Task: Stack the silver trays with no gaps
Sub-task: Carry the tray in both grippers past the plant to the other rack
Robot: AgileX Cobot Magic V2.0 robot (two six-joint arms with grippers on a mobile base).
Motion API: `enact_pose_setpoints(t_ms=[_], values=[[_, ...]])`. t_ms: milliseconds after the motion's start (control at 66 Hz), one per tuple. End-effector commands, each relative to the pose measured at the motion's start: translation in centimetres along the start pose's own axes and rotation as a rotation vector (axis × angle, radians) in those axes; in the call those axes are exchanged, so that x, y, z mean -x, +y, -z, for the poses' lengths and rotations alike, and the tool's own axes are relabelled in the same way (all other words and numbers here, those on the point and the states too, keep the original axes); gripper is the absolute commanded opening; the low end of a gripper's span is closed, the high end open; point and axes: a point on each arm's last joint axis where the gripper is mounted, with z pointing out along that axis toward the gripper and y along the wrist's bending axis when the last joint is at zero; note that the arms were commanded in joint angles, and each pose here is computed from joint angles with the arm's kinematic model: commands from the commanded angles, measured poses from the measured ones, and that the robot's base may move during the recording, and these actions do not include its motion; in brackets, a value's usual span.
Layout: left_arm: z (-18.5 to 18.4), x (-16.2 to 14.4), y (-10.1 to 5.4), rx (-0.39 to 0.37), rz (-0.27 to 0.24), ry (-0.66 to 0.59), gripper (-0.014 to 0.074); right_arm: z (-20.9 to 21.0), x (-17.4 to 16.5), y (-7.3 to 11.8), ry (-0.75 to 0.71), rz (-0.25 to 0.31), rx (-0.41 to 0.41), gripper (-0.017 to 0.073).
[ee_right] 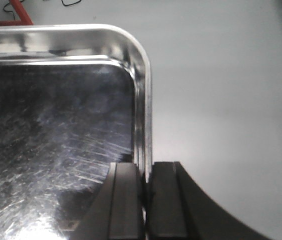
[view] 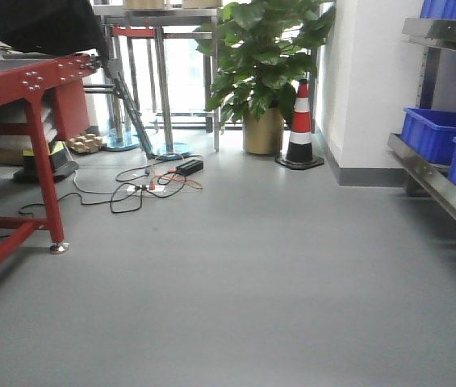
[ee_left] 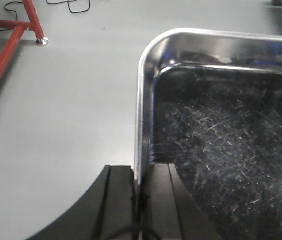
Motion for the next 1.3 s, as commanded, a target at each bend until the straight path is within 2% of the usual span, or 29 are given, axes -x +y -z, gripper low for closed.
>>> enact_pose_setpoints(t_ms=[0, 939, 1288], values=[[0.07, -0.06, -1.29, -0.099, -0.009, -0.012, -0.0016, 0.72, 0.55, 2.84, -0.066, 0.007, 0.288, -0.0023], [0.07, -0.03, -1.28, -0.097, -0.011, -0.016, -0.0016, 0.73, 0.55, 2.85, -0.066, 0.007, 0.290, -0.0023], [0.07, 0.13, -1.23, -0.092, -0.016, -0.033, -0.0016, 0.98, 0.72, 3.56, -0.087, 0.007, 0.372, -0.0023]])
